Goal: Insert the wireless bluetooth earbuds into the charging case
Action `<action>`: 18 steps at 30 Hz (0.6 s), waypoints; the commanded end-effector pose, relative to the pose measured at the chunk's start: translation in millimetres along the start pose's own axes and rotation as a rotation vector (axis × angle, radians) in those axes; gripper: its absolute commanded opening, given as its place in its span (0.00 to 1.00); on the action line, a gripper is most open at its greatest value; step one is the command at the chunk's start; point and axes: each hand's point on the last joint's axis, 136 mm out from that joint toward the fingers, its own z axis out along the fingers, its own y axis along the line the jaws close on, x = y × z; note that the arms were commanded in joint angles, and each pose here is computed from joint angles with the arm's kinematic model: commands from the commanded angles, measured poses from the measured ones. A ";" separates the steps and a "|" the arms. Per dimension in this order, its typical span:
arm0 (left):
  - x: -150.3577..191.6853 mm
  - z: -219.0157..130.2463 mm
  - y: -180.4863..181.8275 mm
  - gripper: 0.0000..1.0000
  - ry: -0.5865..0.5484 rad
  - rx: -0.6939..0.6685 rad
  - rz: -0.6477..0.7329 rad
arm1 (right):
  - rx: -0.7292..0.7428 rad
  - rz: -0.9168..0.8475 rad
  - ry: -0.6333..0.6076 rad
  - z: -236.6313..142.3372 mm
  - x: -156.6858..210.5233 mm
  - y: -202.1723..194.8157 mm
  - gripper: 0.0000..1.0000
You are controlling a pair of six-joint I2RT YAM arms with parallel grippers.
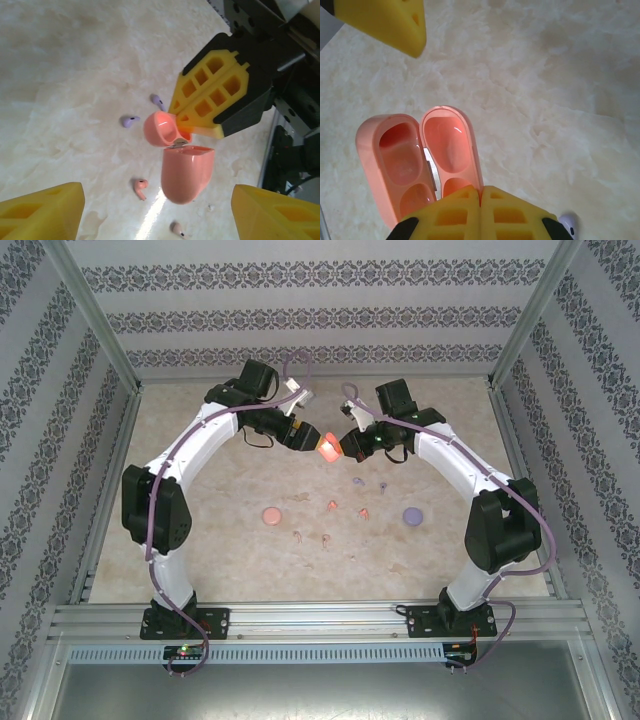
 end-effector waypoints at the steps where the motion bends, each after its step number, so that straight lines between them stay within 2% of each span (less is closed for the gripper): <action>1: -1.9 -2.2 -13.8 0.75 0.006 0.087 0.012 | -0.051 -0.042 -0.019 0.0 -12.4 15.7 0.00; 7: -2.8 1.3 -23.2 0.68 0.015 0.168 -0.001 | -0.056 -0.055 -0.031 -0.3 -18.3 21.5 0.00; 18: 6.8 3.1 -28.7 0.62 0.044 0.215 -0.006 | -0.054 -0.060 -0.029 0.5 -20.0 21.3 0.00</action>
